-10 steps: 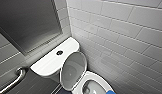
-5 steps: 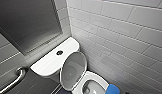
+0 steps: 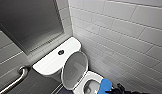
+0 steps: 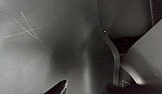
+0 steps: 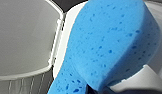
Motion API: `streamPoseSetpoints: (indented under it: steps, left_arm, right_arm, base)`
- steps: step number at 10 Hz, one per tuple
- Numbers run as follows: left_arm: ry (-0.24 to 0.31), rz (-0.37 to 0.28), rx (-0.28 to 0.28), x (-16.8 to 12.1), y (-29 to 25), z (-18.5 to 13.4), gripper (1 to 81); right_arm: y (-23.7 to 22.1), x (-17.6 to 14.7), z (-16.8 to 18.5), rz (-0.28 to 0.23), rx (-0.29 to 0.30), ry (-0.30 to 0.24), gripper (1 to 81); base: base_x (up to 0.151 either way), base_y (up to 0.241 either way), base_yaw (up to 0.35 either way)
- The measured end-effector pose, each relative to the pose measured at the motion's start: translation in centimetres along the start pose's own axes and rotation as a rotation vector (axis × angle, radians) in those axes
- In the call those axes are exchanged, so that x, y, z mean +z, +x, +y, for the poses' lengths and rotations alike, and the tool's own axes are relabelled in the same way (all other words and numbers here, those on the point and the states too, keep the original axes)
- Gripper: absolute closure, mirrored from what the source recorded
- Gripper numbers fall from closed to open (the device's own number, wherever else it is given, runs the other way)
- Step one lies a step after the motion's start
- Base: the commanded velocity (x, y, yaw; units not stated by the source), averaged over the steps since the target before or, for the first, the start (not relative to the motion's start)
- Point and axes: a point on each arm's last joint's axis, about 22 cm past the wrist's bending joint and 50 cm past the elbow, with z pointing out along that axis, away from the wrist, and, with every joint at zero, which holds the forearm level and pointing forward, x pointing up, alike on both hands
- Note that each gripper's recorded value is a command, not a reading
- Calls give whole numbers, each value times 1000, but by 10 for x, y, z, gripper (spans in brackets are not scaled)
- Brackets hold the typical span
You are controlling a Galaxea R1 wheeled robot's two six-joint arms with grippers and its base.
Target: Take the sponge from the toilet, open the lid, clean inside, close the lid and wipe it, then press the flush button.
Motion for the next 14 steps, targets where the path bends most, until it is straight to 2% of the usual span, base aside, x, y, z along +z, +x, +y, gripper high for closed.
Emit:
streamPoseSetpoints:
  steps: [2,4,6,10,14]
  left_arm:
    - [1,-20,-44,-1,-19,1,10]
    - [4,-47,-90,-3,-38,3,10]
    - [6,-60,-110,-4,-47,3,10]
    - [7,-47,-105,-3,-36,0,10]
    - [10,-45,-114,-3,-38,0,10]
  right_arm:
    - [10,37,-12,-58,-25,19,811]
    - [-1,79,-15,-128,-18,37,811]
    - [-6,106,-21,-164,-20,49,811]
    - [4,123,-44,-216,-64,55,811]
    - [-1,126,-52,-247,-77,63,811]
  base:
    - [0,0,0]
    - [0,0,0]
    - [0,0,0]
    - [0,0,0]
    - [0,0,0]
